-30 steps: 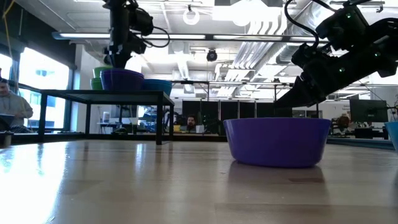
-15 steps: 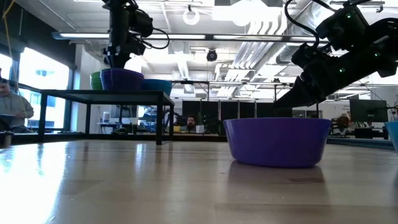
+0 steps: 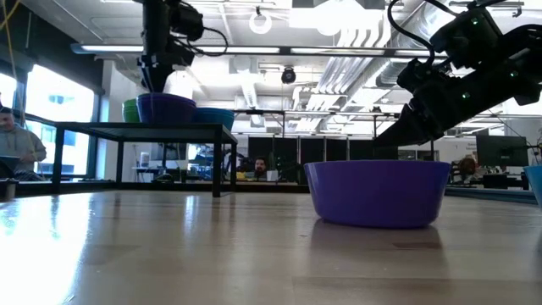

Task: Pick & Place Mini bowls
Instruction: Stack the green bowl on top of the green bowl on the shelf, then stack the violet bowl on top of the violet bowl on the shelf

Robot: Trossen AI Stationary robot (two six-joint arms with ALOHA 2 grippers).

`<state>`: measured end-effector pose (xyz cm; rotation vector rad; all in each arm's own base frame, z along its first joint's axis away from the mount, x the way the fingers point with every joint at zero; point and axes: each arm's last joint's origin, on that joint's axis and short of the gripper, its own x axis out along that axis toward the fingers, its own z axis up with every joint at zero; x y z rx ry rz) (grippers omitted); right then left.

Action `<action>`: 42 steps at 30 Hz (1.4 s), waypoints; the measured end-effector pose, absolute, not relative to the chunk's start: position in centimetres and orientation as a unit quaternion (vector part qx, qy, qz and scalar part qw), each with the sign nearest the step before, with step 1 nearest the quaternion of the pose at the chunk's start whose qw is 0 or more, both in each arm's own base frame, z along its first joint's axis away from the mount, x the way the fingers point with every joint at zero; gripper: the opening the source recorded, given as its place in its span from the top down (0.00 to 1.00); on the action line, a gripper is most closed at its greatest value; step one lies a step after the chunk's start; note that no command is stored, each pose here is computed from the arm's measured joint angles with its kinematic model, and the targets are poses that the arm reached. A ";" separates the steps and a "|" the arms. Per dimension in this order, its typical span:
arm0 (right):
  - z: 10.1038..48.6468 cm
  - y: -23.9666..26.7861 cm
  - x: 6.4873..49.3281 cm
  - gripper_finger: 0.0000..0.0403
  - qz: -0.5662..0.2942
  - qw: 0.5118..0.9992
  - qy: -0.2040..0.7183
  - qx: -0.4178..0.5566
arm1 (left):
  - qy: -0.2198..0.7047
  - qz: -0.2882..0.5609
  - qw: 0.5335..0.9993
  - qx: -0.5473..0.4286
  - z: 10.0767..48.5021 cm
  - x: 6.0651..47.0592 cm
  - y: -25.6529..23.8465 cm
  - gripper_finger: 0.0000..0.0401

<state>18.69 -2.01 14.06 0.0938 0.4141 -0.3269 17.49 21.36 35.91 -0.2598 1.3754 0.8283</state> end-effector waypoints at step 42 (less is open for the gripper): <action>21.9 5.8 22.0 0.70 0.000 0.917 0.398 0.036 | -0.006 0.085 0.996 0.030 21.0 17.5 -0.1 1.00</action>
